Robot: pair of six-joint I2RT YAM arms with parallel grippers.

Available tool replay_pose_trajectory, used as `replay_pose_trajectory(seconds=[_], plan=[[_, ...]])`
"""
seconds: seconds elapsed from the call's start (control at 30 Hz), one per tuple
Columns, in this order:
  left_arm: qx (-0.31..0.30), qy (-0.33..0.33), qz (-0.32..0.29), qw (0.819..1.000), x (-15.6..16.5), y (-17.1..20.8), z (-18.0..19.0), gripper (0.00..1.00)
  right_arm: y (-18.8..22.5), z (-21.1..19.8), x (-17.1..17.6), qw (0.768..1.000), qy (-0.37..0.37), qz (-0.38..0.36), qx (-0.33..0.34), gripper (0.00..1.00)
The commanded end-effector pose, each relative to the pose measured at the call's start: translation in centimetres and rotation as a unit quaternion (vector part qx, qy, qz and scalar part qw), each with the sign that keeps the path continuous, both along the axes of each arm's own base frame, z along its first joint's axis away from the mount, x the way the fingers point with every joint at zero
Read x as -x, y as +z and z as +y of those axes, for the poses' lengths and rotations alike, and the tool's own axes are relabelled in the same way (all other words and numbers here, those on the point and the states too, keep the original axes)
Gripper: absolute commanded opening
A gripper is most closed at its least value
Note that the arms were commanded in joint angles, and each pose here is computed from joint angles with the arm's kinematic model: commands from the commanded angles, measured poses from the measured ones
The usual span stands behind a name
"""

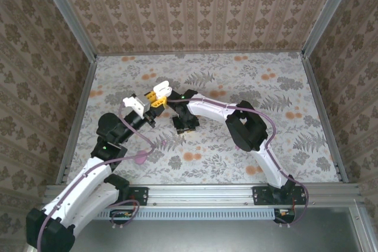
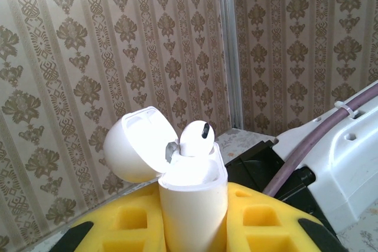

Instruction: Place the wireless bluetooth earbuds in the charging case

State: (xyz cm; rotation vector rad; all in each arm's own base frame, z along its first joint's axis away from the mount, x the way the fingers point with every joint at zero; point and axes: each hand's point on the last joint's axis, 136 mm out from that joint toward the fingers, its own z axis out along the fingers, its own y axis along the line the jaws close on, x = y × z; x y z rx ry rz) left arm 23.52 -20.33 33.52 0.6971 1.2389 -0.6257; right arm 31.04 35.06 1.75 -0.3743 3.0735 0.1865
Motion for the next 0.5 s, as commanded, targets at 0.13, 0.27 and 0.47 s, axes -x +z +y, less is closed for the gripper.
replay_pose_trajectory(seconds=[0.13,0.27,0.47], plan=[[0.017,-0.013,-0.027,0.999,0.5,2.5,-0.3,0.15,0.7,-0.8,-1.5,0.999,-0.013,-0.041,-0.001,0.28],[0.016,-0.018,-0.017,1.000,0.1,2.3,-0.8,0.15,3.0,-1.9,-2.1,0.997,-0.029,-0.071,-0.024,0.28],[0.015,-0.030,0.007,0.999,-0.9,1.5,-2.2,0.15,7.1,-4.8,-3.2,0.988,-0.058,-0.135,-0.054,0.27]])
